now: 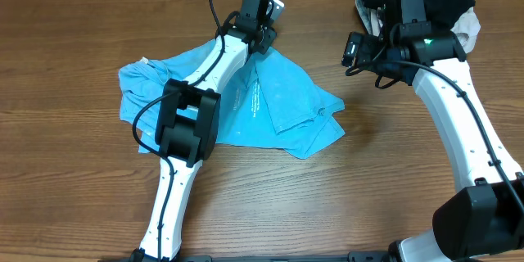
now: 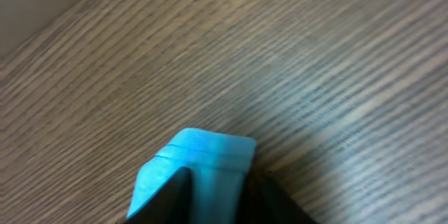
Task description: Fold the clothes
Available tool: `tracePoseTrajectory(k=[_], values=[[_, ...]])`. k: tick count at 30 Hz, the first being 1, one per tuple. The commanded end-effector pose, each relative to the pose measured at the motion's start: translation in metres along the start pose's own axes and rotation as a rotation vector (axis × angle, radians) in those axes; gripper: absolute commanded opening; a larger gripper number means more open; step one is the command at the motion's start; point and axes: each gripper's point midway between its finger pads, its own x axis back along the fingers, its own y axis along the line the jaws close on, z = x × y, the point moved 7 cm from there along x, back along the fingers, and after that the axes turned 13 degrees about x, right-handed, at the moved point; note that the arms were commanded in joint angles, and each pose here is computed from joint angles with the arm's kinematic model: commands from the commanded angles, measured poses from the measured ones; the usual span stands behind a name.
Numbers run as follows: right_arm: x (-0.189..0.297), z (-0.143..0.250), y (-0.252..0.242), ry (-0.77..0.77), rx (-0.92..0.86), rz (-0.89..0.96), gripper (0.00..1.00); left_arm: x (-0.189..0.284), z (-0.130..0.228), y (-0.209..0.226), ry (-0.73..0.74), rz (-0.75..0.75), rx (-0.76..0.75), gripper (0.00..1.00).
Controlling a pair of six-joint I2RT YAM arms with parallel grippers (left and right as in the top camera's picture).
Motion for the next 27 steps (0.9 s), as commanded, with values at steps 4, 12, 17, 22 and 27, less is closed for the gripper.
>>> tracePoseTrajectory(k=[4,12,17,22,27], values=[[0.001,-0.004,0.0,-0.021,0.002,0.004,1.0,-0.003,-0.003,0.013,-0.017,-0.102,0.052,0.04],[0.001,-0.004,0.0,-0.02,0.002,0.003,1.0,0.02,-0.023,0.019,0.017,-0.133,0.082,0.04],[0.001,-0.004,0.001,-0.017,0.002,-0.005,1.0,0.066,-0.06,0.03,0.017,-0.19,0.114,0.04],[0.001,0.0,0.005,0.006,0.007,-0.051,1.0,0.125,-0.087,0.044,0.015,-0.234,0.142,0.04],[0.003,0.013,0.018,0.08,0.132,-0.189,1.0,0.177,-0.098,0.063,0.002,-0.26,0.242,0.04]])
